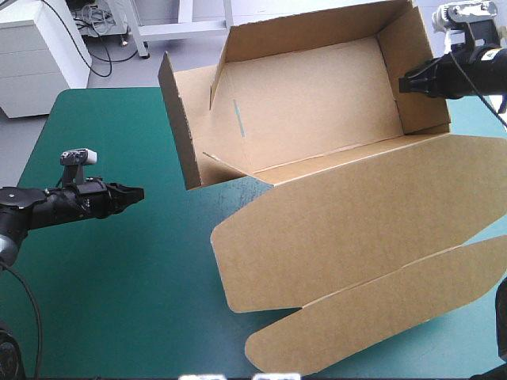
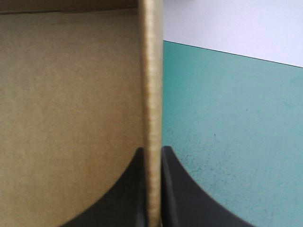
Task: Fold the box
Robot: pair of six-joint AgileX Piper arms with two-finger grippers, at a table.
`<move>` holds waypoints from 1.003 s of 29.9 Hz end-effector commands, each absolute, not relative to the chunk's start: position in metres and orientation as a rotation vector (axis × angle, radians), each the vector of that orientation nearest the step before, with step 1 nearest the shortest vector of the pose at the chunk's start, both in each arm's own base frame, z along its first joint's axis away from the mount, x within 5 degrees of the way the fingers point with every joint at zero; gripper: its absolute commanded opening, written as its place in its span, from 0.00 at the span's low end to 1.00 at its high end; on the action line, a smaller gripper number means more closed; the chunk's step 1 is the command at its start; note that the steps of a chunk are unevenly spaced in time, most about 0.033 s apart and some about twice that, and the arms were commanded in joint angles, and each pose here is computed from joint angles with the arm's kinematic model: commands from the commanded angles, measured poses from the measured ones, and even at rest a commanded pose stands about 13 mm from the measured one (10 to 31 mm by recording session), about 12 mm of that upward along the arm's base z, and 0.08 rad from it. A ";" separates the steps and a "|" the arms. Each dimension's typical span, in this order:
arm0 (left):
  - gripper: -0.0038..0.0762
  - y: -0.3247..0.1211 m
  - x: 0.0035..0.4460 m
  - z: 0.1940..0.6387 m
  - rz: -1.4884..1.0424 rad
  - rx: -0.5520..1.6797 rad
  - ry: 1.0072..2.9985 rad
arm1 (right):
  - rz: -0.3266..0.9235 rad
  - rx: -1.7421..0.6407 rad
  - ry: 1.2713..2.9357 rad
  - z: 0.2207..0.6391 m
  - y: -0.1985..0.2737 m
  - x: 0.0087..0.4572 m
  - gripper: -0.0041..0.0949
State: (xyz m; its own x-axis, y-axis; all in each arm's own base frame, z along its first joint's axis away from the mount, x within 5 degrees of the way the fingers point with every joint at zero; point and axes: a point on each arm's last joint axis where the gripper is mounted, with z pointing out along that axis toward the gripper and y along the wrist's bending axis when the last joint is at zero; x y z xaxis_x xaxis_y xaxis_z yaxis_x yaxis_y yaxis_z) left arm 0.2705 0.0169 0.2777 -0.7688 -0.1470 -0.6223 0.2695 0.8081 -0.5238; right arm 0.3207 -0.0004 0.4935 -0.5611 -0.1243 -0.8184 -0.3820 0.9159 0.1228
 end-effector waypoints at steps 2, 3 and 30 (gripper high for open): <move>0.14 0.005 0.275 0.298 -1.051 0.148 2.104 | 0.381 -0.369 2.066 0.510 0.006 0.298 0.02; 0.20 0.002 0.275 0.300 -1.107 0.191 2.062 | 0.382 -0.377 2.081 0.505 0.006 0.296 0.02; 0.82 -0.050 0.274 0.320 -1.452 0.334 1.810 | 0.316 -0.369 2.159 0.457 0.027 0.308 0.03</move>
